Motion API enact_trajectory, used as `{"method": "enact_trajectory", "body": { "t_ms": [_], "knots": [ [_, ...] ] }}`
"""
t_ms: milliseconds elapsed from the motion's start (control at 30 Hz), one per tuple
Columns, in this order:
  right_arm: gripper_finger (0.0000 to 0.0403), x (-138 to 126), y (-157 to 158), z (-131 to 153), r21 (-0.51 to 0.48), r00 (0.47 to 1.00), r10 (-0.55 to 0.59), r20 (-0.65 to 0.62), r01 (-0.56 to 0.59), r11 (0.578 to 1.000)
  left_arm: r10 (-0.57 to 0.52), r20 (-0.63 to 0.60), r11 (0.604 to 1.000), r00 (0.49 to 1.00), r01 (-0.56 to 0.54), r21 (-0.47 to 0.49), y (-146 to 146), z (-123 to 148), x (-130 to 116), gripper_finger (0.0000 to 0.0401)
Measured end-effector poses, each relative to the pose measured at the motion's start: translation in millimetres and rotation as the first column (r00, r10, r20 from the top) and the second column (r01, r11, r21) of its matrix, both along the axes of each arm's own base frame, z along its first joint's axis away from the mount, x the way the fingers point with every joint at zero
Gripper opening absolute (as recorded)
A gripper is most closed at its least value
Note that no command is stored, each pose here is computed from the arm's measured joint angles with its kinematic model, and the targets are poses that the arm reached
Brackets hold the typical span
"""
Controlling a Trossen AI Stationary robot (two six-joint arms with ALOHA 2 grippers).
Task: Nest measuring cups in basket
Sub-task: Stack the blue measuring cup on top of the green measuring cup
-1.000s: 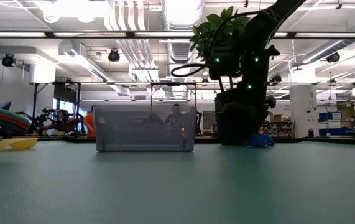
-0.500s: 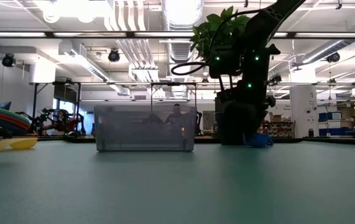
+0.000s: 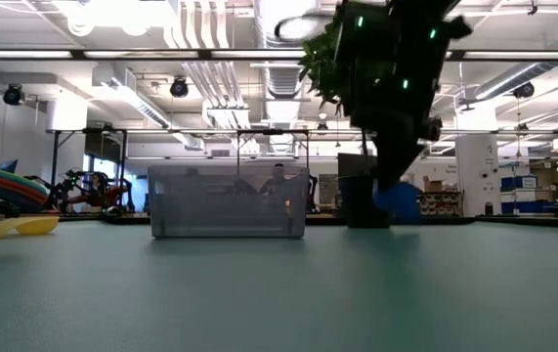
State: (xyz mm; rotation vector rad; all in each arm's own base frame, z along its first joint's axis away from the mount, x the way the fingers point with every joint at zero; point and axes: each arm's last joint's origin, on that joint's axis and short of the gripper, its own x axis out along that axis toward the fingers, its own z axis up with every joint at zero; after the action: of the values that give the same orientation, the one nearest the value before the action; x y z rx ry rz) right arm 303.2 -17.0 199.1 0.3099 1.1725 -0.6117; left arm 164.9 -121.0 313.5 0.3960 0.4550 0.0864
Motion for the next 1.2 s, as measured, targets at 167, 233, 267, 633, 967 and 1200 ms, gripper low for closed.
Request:
{"method": "enact_trajectory", "body": {
  "t_ms": [167,233,267,633,967,1200],
  "knots": [
    [0.0037,5.0,40.0,31.2,-0.004,0.994,0.048,0.101,-0.048,0.999,0.001,0.008,1.0,1.0,-0.001,-0.009,-0.4,0.8,0.4,0.0],
    [0.0038,8.9,55.4,44.0,-0.022,0.985,0.081,0.149,-0.079,0.997,0.001,0.012,1.0,1.0,-0.001,-0.013,-0.5,1.1,0.6,0.0],
    [0.0038,10.7,62.6,50.2,-0.021,0.98,0.096,0.173,-0.094,0.995,0.002,0.013,1.0,1.0,-0.001,-0.014,-0.6,1.2,0.6,0.0],
    [0.0038,45.0,122.7,98.3,-0.116,0.878,0.272,0.395,-0.246,0.962,0.003,0.02,1.0,1.0,-0.003,-0.025,-0.9,1.8,1.0,0.0],
    [0.0038,99.8,142.2,93.5,-0.234,0.805,0.443,0.395,-0.378,0.896,0.003,0.027,1.0,1.0,-0.002,-0.031,-0.4,3.3,0.4,0.0],
    [0.0038,140.5,156.1,92.9,-0.333,0.745,0.563,0.357,-0.461,0.822,0.003,0.045,0.999,0.999,-0.001,-0.048,2.0,8.9,-2.2,0.0]
  ]
}}
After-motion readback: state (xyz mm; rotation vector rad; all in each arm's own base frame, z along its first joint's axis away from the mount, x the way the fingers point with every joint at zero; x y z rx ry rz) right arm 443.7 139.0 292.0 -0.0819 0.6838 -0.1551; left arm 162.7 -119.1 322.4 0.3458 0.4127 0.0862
